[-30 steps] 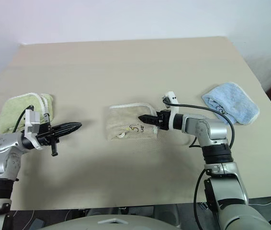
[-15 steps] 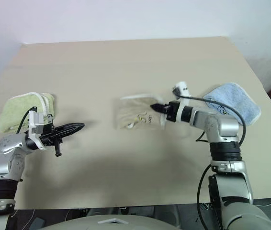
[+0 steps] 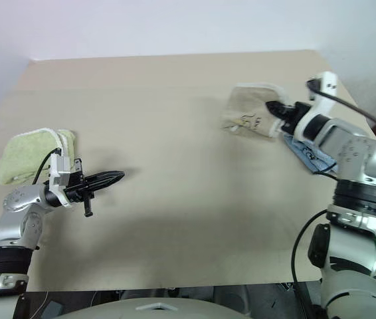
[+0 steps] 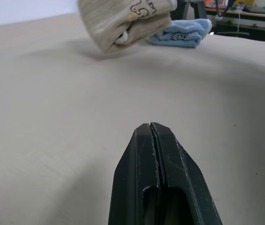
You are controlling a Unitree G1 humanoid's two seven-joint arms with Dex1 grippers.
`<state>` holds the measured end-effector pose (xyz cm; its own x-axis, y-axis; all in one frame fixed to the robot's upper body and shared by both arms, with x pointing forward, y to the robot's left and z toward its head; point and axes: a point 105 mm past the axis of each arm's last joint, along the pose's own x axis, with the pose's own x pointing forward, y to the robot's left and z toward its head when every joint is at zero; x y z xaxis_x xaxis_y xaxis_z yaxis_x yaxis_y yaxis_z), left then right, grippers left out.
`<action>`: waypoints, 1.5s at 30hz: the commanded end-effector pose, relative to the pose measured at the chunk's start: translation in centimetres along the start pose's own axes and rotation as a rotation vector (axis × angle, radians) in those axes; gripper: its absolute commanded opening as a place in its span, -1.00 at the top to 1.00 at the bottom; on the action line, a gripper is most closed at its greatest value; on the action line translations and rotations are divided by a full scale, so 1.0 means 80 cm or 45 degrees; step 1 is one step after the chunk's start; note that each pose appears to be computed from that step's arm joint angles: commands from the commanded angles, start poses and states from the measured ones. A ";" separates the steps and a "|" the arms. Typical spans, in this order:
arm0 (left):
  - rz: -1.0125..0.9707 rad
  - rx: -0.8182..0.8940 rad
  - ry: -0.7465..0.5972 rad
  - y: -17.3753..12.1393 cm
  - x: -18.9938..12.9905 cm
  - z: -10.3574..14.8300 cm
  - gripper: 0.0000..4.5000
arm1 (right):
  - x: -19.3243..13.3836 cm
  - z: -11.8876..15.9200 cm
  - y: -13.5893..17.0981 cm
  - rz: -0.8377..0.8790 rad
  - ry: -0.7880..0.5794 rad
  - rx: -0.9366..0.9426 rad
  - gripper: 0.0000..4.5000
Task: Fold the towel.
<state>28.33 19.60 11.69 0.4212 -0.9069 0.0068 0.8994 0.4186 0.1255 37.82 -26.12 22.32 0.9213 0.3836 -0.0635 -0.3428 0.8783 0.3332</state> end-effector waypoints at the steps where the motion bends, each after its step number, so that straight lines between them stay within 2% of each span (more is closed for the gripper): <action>1: -0.011 0.027 -0.008 0.001 0.001 0.005 1.00 | -0.045 0.038 -0.031 -0.133 -0.134 0.000 0.98; 6: -0.022 0.014 -0.001 0.001 0.001 0.003 1.00 | -0.095 0.041 -0.069 -0.308 -0.175 0.043 0.98; 12: -0.041 0.006 0.005 0.003 0.002 0.002 1.00 | -0.140 0.011 -0.095 -0.455 -0.137 0.097 0.98; 20: -0.068 0.009 0.002 0.008 0.012 0.005 1.00 | -0.146 -0.027 -0.114 -0.546 -0.104 0.168 0.98; 27: -0.068 0.016 0.000 0.010 0.014 0.007 1.00 | -0.133 -0.031 -0.127 -0.622 -0.149 0.207 0.98; 36: -0.053 0.015 0.003 0.008 0.012 0.004 1.00 | -0.142 -0.031 -0.158 -0.770 -0.195 0.245 0.98; 37: -0.052 0.015 0.003 0.008 0.012 0.004 1.00 | -0.142 -0.031 -0.158 -0.771 -0.188 0.244 0.73; 45: -0.046 0.013 0.006 0.008 0.011 0.002 1.00 | -0.146 -0.025 -0.157 -0.729 -0.177 0.216 -0.43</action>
<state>29.40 18.99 11.53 0.3913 -0.9202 -0.0131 0.9154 0.3877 0.1086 31.24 -40.55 15.18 0.9599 -0.1845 -0.2110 0.2627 0.8547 0.4477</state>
